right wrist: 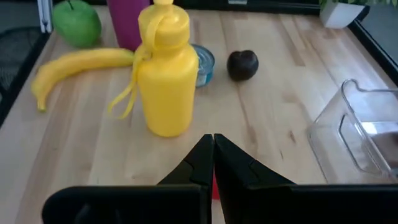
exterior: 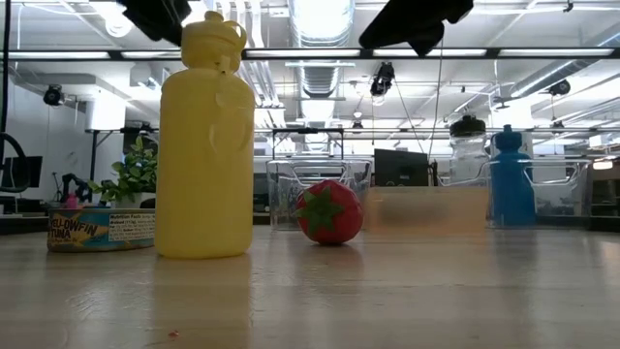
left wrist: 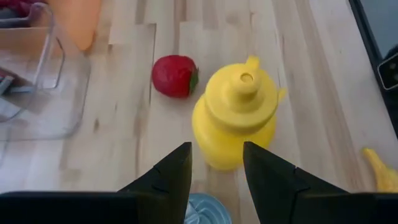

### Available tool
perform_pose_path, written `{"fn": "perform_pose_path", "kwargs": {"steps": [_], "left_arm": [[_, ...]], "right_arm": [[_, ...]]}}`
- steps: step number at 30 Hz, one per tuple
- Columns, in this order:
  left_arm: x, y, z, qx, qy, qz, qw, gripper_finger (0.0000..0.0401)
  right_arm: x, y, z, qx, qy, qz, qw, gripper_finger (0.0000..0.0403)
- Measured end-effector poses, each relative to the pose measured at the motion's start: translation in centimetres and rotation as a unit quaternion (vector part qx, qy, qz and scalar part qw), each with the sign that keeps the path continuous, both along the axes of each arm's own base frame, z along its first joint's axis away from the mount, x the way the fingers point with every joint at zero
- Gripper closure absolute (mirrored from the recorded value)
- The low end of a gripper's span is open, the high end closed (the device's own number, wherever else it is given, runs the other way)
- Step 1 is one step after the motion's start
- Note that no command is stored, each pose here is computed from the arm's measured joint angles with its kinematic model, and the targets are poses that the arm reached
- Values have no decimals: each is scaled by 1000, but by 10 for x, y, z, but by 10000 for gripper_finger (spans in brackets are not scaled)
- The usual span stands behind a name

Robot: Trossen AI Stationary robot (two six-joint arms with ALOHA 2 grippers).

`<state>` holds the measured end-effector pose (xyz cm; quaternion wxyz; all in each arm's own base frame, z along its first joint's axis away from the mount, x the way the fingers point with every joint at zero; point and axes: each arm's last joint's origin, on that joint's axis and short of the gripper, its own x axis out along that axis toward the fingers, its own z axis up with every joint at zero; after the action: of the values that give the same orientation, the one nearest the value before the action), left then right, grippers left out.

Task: Pick & Place Food Item
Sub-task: Put the yellow tumbler into the right transparent bin

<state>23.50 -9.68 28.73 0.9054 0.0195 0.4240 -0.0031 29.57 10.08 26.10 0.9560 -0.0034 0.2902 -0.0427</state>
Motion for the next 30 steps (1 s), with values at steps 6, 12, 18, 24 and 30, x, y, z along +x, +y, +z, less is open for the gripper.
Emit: {"fn": "perform_pose_path", "kwargs": {"steps": [6,12,18,24,30], "left_arm": [[5,6,-14,-33,-4,-2,999,255],[4,8,-25,-43,7,1,999,258],[4,8,-37,-46,1,1,999,259],[4,9,-47,-49,-8,2,999,259],[2,10,-55,-46,-2,3,999,261]], "right_arm": [[0,0,-6,8,-26,1,1000,394],[-1,0,-9,14,-35,0,999,394],[0,0,-9,15,-36,0,999,394],[-1,0,-10,15,-36,0,999,394],[-1,0,-10,15,-36,0,999,394]]}}
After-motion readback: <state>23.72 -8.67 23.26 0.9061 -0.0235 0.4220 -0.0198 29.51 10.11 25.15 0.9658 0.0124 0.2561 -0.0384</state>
